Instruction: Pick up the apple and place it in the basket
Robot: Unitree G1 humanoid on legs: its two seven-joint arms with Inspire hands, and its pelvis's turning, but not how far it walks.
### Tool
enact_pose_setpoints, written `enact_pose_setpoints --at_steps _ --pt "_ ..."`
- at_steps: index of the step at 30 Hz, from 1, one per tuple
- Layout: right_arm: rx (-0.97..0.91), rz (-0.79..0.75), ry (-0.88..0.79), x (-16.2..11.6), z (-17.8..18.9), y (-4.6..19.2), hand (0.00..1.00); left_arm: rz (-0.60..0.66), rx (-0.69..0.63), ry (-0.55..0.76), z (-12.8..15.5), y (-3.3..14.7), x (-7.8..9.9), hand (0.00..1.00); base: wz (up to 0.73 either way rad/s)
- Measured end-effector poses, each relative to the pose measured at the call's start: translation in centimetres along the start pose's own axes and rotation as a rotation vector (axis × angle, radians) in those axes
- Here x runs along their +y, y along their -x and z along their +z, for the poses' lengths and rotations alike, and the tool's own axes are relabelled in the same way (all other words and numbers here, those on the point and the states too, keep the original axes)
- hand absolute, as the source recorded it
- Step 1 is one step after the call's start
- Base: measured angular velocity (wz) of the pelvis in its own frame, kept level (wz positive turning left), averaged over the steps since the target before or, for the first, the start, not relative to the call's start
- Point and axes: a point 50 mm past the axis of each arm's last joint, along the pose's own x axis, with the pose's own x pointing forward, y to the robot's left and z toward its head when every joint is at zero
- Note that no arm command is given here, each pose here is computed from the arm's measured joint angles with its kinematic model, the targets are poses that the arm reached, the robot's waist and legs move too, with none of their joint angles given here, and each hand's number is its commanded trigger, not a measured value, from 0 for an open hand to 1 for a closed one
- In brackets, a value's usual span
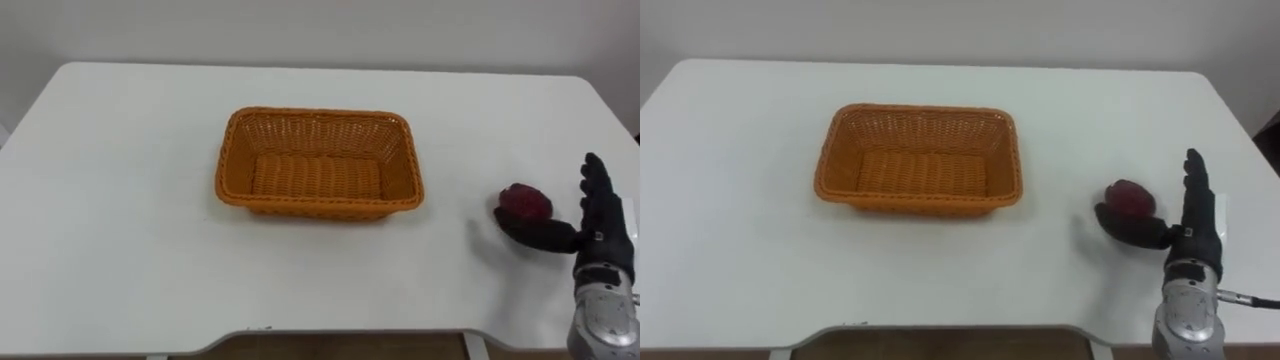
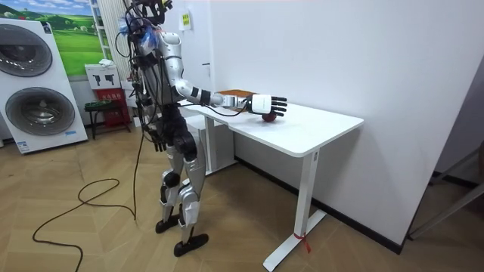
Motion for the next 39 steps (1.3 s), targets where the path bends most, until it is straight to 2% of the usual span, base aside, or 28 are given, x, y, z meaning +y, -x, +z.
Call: enact_pose_setpoints --at_steps 14,21,34,35,36,39 --pt "0.122 0.013 0.039 -0.2 -2.7 0.1 0.0 0.01 -0.006 -0.035 0.2 -0.1 0.6 0.0 0.04" --pt "0.124 0.067 0.112 -0.2 -2.5 -1.2 0.0 0.005 -0.015 -0.042 0.5 -0.1 0.6 0.0 0.0" --pt "0.121 0.143 0.221 -0.2 -2.1 -2.1 0.01 -0.022 -0.006 -0.056 0.5 -0.1 0.9 0.0 0.0" --pt "0.118 0.148 0.236 -0.2 -2.1 -2.2 0.75 -0.02 -0.011 -0.056 0.6 -0.1 1.0 0.0 0.0" --pt "0.115 0.158 0.247 -0.1 -2.0 -2.2 1.0 -0.017 -0.015 -0.056 0.7 -0.1 1.1 0.0 0.0" --pt "0.116 0.165 0.252 0.0 -2.1 -2.2 1.0 -0.013 -0.019 -0.058 0.8 -0.1 1.3 0.0 0.0"
